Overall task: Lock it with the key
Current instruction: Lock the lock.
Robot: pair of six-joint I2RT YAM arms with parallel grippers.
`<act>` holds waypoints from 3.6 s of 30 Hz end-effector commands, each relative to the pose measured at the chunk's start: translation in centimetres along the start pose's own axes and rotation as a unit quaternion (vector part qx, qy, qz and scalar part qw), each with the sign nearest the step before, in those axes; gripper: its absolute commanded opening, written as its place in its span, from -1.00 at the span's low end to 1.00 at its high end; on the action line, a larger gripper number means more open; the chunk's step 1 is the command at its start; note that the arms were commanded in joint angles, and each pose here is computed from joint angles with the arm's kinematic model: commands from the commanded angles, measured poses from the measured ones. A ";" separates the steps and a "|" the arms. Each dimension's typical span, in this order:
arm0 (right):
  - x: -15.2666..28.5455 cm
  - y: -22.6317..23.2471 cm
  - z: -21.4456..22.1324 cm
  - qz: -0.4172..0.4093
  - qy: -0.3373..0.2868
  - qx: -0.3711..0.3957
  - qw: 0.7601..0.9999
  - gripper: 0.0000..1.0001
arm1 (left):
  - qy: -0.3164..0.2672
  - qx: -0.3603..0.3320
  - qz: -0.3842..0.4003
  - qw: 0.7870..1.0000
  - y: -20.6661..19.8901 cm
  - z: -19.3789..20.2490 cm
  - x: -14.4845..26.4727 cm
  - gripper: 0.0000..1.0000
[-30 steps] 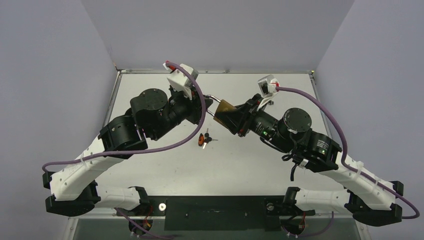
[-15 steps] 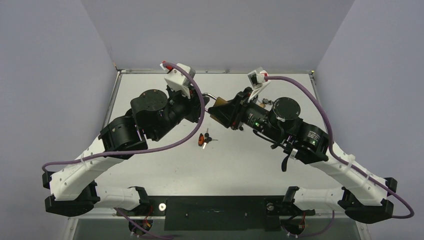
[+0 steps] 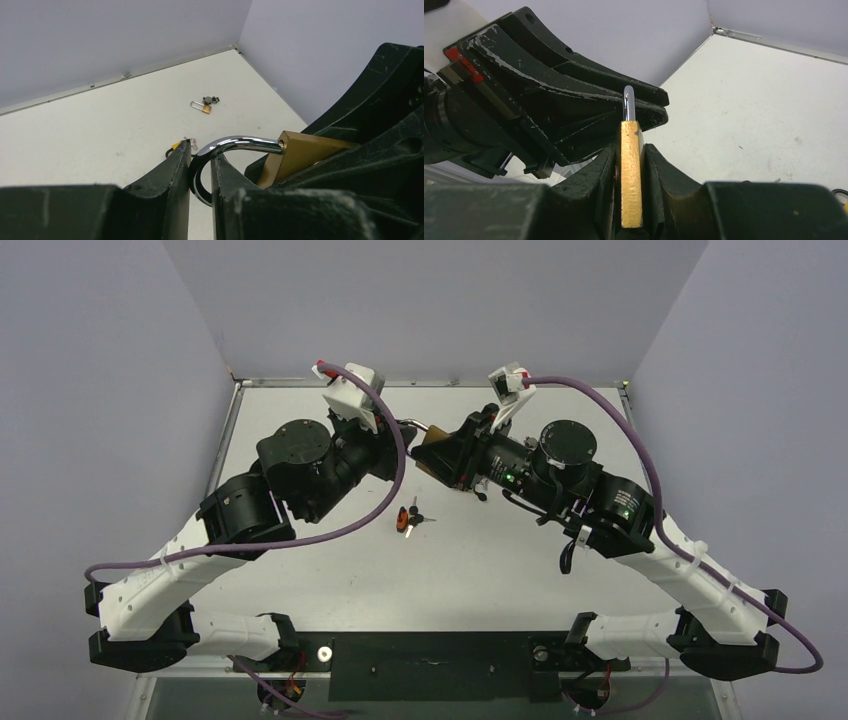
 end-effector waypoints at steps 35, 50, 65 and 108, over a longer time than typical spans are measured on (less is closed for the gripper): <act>-5.8 -6.7 3.7 0.015 -0.017 -0.015 1.000 -0.85 | -0.042 0.072 0.131 0.988 -4.7 -0.1 3.0 -1.00; -3.7 -7.3 3.5 -0.014 -0.041 -0.025 0.999 -0.09 | -0.045 0.087 0.094 0.991 -1.8 -0.2 2.0 -1.00; -0.2 -6.8 2.2 -0.045 -0.072 -0.023 0.996 0.59 | -0.039 0.080 0.059 0.994 0.3 0.0 1.7 -1.00; 6.8 -1.7 3.9 -0.261 -0.055 -0.003 0.964 0.48 | -0.077 0.137 0.270 0.950 -1.4 -6.2 6.4 -1.00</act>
Point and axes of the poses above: each gripper's point midway between its finger pads, its own x axis back along the fingers, its own y axis along the line the jaws close on, z = x × y, the point moved 1 cm from there along x, back along the fingers, and after that the axes turned 10 degrees about -x, right-handed, at the moved point
